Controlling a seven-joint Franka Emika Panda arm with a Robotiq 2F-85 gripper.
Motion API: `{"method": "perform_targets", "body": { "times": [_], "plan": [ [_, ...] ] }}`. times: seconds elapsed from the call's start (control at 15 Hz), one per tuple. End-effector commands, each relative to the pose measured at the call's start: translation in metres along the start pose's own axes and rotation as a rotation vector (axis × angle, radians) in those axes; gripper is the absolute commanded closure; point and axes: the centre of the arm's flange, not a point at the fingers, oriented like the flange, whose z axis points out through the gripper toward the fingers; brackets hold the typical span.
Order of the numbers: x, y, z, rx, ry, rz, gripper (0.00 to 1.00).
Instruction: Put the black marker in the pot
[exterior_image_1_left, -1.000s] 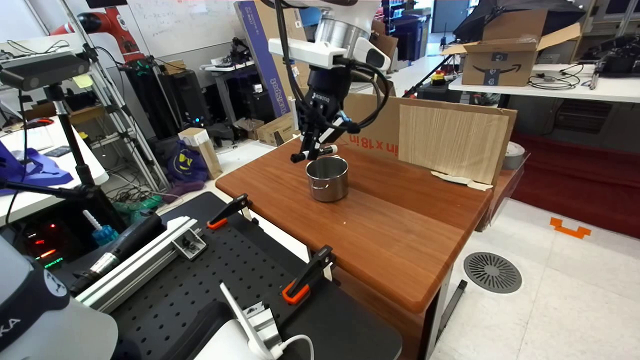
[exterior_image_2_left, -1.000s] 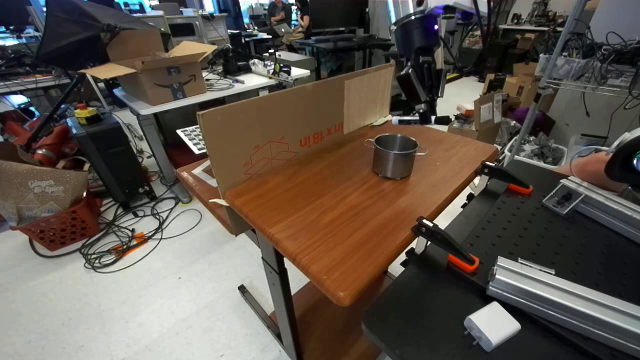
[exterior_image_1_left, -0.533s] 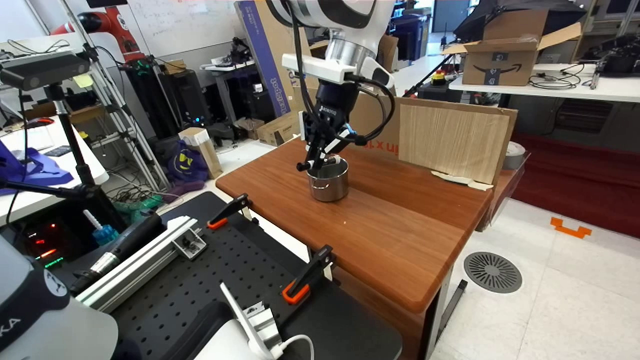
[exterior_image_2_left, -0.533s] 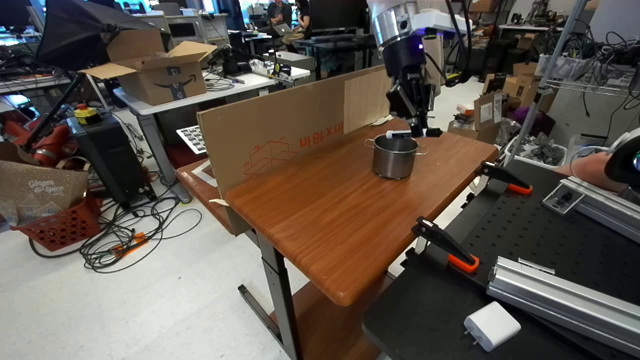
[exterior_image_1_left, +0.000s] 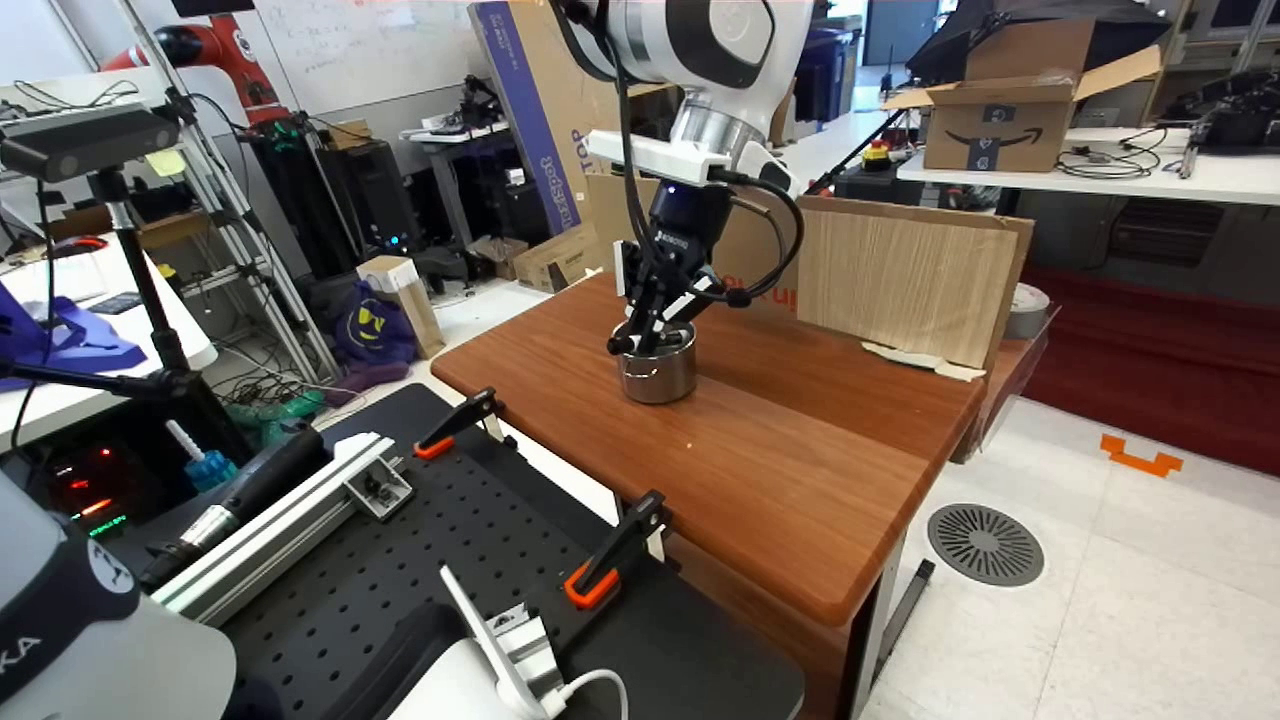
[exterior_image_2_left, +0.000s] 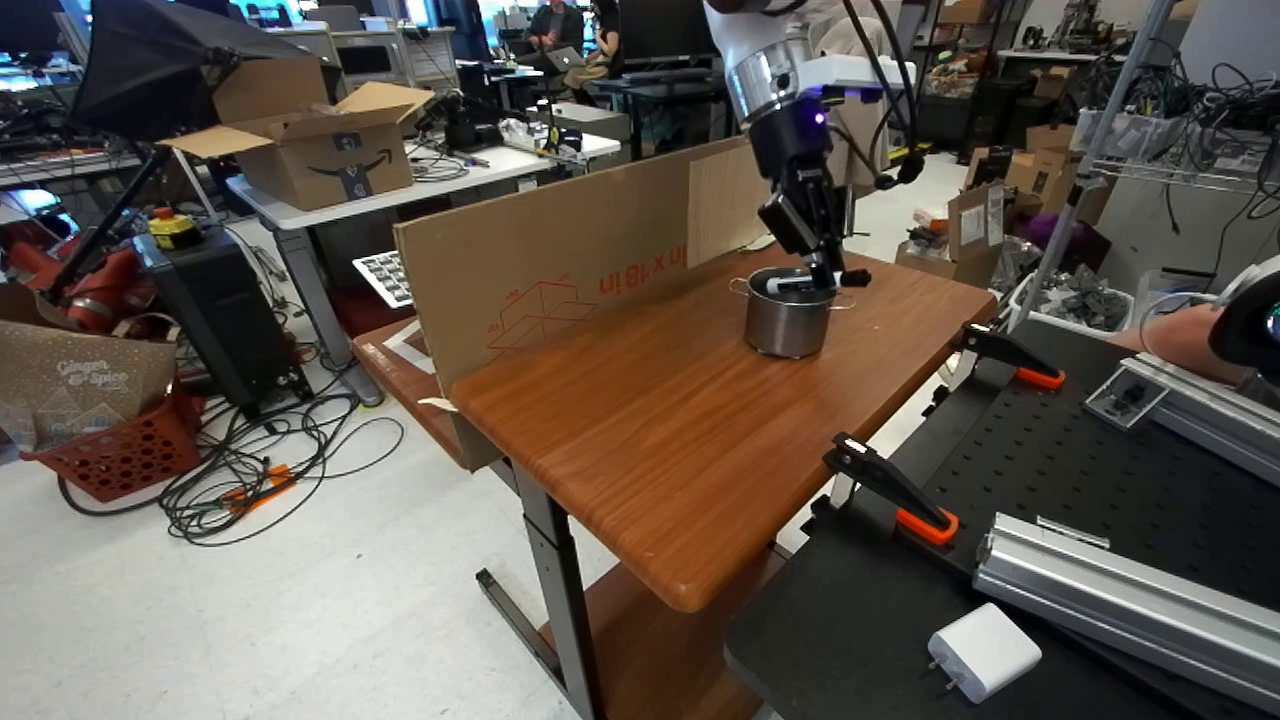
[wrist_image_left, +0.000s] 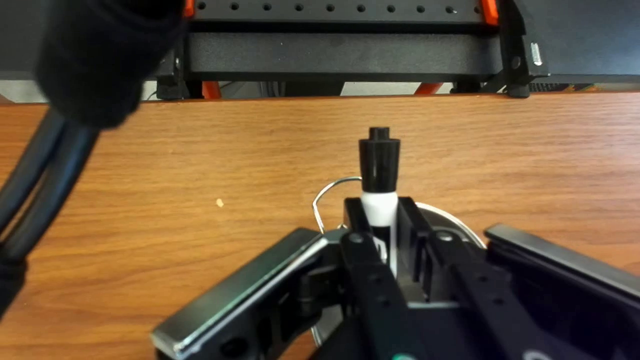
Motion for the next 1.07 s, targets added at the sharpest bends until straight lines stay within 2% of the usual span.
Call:
{"method": "perform_targets", "body": {
  "times": [0.0,0.47,0.6,1.0],
  "plan": [
    [0.012,-0.001,-0.003,-0.044,-0.044,0.021,0.53],
    [0.016,-0.002,-0.006,-0.076,-0.045,0.024,0.03],
    [0.016,-0.001,-0.007,-0.079,-0.044,0.023,0.00],
    [0.007,-0.001,-0.013,-0.074,-0.025,0.017,0.00]
  ]
}}
